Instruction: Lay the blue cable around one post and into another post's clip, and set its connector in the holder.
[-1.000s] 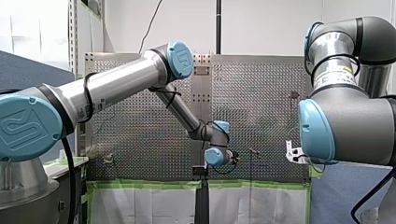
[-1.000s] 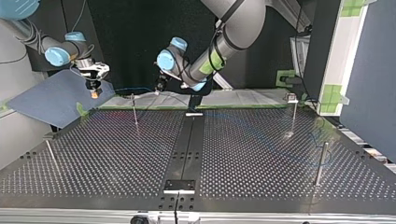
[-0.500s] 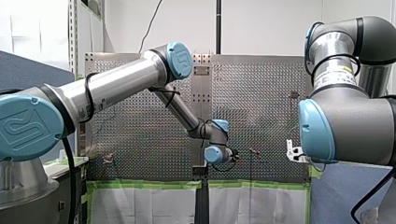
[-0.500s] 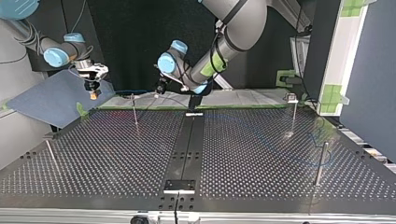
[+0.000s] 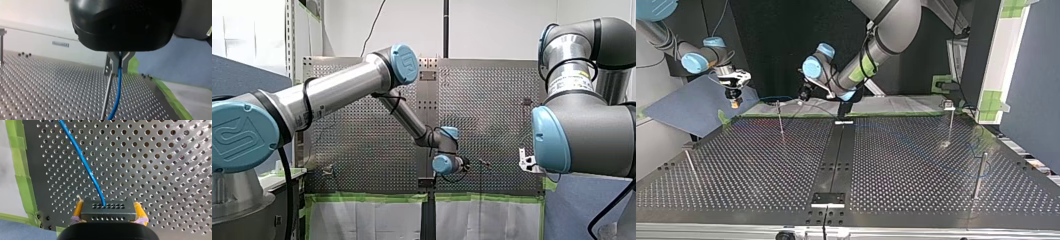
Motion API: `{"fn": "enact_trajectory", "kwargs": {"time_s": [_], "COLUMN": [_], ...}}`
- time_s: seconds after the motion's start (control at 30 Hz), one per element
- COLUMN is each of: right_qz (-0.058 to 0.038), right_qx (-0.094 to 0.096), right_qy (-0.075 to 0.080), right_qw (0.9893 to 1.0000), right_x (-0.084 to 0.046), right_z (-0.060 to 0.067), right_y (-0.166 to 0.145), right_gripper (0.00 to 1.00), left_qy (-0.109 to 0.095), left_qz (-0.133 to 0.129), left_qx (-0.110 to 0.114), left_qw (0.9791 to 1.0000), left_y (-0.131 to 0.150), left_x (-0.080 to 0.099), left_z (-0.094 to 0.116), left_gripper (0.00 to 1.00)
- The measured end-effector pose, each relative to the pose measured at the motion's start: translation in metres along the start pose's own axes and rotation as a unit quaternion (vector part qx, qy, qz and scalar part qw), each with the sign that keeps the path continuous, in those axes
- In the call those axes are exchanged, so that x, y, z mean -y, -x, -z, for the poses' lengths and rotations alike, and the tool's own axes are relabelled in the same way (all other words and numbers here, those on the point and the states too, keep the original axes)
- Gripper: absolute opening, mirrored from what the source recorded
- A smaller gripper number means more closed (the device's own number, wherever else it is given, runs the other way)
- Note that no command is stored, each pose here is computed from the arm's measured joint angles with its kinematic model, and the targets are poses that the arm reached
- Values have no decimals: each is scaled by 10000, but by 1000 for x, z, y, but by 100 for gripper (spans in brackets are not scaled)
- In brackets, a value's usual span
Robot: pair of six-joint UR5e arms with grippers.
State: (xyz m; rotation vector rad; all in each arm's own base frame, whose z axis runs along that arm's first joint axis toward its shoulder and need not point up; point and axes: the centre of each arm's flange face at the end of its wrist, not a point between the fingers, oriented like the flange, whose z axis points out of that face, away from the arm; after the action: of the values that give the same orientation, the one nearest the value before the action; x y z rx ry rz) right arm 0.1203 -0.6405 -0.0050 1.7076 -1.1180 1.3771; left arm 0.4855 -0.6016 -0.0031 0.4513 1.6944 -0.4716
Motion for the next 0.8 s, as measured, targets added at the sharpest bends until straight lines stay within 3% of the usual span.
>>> {"fn": "enact_trajectory", "kwargs": {"time_s": [0.4,0.8], "right_qz": [10,-39], "right_qx": [-36,-26], "right_qy": [8,36], "right_qw": [10000,10000], "right_x": [-3,-6], "right_z": [-2,-2], "right_y": [-3,-4], "right_gripper": [0,0], "left_qy": [-36,-17], "left_qz": [108,250], "left_qx": [107,15], "left_qw": [9999,9997], "left_y": [24,15], "left_x": [-1,-4], "left_z": [-3,3], "left_gripper": [1,1]}}
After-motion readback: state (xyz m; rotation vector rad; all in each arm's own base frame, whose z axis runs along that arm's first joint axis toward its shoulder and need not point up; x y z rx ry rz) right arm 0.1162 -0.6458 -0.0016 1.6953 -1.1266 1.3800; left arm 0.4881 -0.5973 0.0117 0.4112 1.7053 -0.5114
